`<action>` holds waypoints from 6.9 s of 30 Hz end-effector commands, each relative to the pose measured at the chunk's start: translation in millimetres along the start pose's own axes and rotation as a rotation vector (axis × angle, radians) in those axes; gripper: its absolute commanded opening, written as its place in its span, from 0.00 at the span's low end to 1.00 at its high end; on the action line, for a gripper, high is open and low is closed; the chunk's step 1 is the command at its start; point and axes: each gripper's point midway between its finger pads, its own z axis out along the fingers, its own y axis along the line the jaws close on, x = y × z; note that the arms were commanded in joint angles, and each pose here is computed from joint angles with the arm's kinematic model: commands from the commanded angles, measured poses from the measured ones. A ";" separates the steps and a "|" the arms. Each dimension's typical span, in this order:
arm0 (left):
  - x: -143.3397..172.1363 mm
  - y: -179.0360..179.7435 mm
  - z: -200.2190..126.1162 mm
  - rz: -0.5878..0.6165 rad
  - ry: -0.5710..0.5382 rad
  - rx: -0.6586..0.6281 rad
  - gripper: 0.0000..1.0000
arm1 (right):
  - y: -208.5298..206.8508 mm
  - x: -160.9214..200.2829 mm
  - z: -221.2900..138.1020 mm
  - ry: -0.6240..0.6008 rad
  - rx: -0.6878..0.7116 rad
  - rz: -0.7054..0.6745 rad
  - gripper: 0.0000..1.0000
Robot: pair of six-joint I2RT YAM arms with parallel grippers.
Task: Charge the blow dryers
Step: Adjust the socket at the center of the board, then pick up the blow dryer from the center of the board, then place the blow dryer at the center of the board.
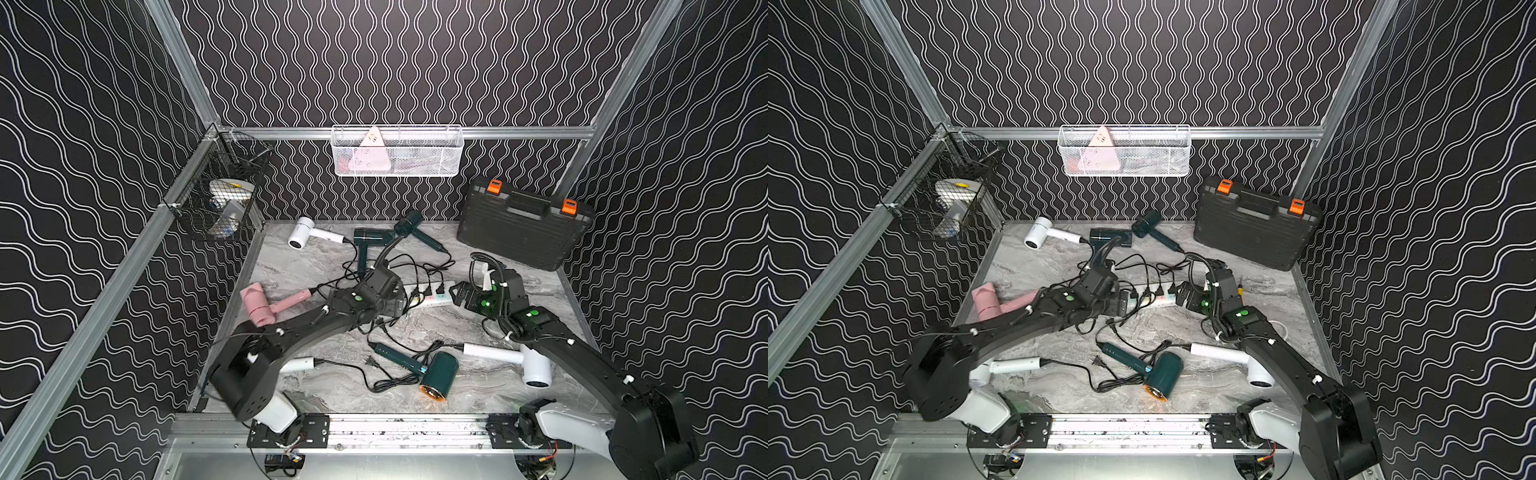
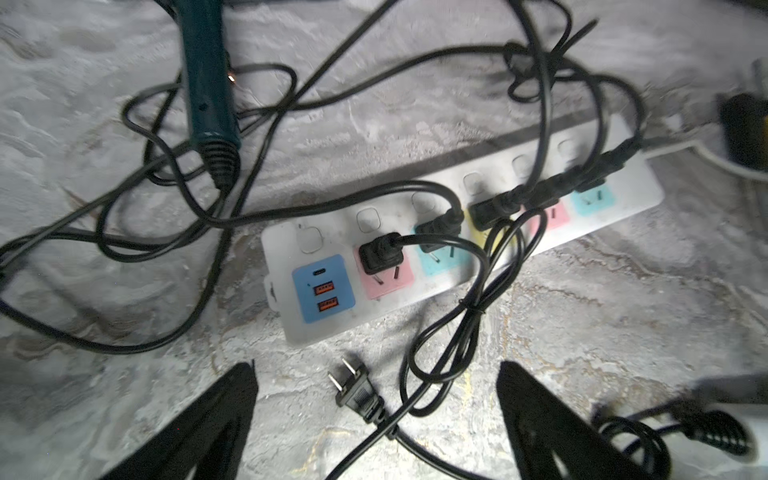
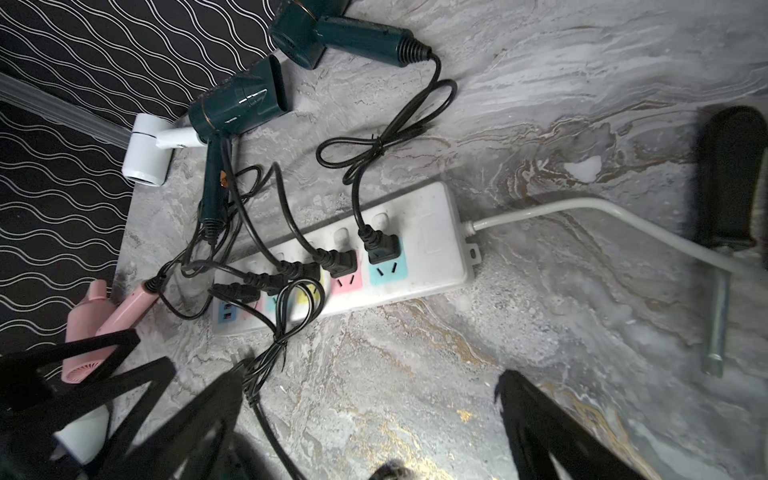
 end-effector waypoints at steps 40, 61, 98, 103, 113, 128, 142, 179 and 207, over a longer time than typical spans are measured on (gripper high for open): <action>20.3 76.2 -1.6 -0.314 -0.209 0.118 0.99 | 1.2 66.0 28.1 0.336 -0.044 0.062 0.64; 20.3 90.9 -5.5 -0.336 -0.243 0.075 0.99 | 10.6 78.6 41.3 0.353 0.009 -0.086 0.62; 19.2 98.6 -10.4 -0.348 -0.260 0.054 0.99 | 66.9 76.8 165.9 0.335 0.076 -0.350 0.44; 19.0 99.7 -11.2 -0.350 -0.264 0.049 0.99 | 83.7 77.8 131.6 0.323 0.015 -0.393 0.49; 21.1 105.7 -9.4 -0.360 -0.259 0.023 0.99 | 111.2 122.8 81.5 0.390 -0.084 -0.505 0.53; 23.8 119.1 -8.7 -0.390 -0.258 -0.012 0.99 | 122.6 217.1 41.8 0.641 -0.234 -0.734 0.59; 25.2 124.2 -7.2 -0.412 -0.251 -0.013 0.99 | 92.7 241.6 56.1 0.736 -0.047 -0.879 0.60; 25.0 125.8 -8.0 -0.412 -0.256 -0.018 0.99 | 71.5 139.5 21.4 0.605 0.050 -0.717 0.03; 27.5 126.2 -4.9 -0.417 -0.253 -0.018 0.99 | 59.5 85.2 35.5 0.567 -0.170 -1.429 0.03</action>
